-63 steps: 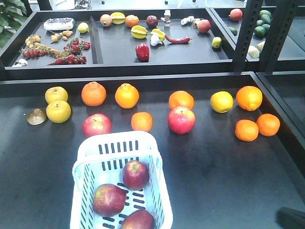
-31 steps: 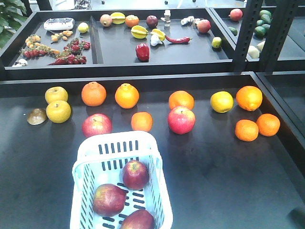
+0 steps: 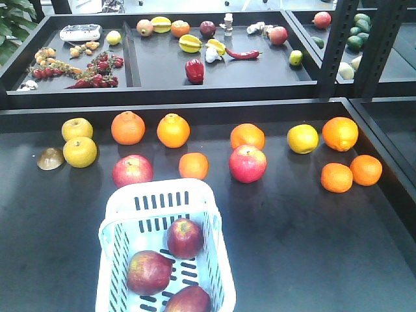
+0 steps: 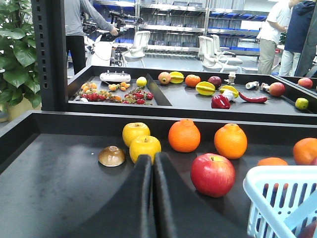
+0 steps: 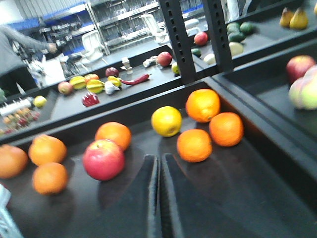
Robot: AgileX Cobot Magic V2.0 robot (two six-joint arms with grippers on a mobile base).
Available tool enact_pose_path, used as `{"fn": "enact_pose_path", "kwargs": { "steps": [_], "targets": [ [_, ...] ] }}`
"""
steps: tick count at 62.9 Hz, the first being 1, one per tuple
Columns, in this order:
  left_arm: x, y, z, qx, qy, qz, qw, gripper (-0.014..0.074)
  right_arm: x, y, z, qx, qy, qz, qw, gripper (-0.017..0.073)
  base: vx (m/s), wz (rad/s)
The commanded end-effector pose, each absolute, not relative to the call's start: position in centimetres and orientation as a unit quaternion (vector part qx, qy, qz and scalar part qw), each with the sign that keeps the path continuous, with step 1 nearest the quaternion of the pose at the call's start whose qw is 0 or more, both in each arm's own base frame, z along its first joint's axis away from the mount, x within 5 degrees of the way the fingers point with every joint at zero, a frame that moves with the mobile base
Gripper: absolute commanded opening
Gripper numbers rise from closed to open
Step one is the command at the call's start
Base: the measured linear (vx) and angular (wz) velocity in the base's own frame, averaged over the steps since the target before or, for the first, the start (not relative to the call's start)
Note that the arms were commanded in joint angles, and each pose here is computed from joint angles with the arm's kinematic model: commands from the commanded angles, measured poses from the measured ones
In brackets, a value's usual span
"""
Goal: Pick three apples into basket with both arms
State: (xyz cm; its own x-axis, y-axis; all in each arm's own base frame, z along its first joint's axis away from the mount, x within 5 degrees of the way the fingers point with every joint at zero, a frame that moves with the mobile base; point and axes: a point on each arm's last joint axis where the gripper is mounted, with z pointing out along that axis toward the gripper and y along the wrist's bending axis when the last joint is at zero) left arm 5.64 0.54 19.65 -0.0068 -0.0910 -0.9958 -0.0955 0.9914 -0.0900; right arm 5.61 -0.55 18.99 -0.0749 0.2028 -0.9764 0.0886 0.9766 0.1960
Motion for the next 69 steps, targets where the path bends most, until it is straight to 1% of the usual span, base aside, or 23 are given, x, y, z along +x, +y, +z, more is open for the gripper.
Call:
{"fn": "enact_pose_path", "kwargs": {
  "steps": [1, 5, 37, 56, 69],
  "targets": [
    [5.47, 0.52, 21.14, -0.069, 0.674, -0.005, 0.735, -0.0006, 5.62, -0.49, 19.18, 0.057, 0.713, 0.008, 0.699, -0.0005, 0.00, 0.00],
    [5.47, 0.52, 21.14, -0.069, 0.674, -0.005, 0.735, -0.0006, 5.61, -0.52, 19.16, 0.049, 0.714, -0.002, 0.698, -0.0005, 0.00, 0.00],
    [5.47, 0.52, 21.14, -0.069, 0.674, -0.005, 0.735, -0.0006, 5.60, -0.58, 18.98, 0.054, 0.721, -0.002, 0.691, -0.0005, 0.00, 0.00],
    [5.47, 0.52, 21.14, -0.069, 0.674, -0.005, 0.735, -0.0006, 5.62, -0.44, 19.15, 0.011, 0.716, -0.033, 0.697, -0.0005, 0.00, 0.00],
    [5.47, 0.52, 21.14, -0.069, 0.674, -0.005, 0.735, -0.0006, 5.63, -0.34, 19.17, -0.003, 0.716, -0.039, 0.697, -0.0005, 0.00, 0.00]
  ]
}}
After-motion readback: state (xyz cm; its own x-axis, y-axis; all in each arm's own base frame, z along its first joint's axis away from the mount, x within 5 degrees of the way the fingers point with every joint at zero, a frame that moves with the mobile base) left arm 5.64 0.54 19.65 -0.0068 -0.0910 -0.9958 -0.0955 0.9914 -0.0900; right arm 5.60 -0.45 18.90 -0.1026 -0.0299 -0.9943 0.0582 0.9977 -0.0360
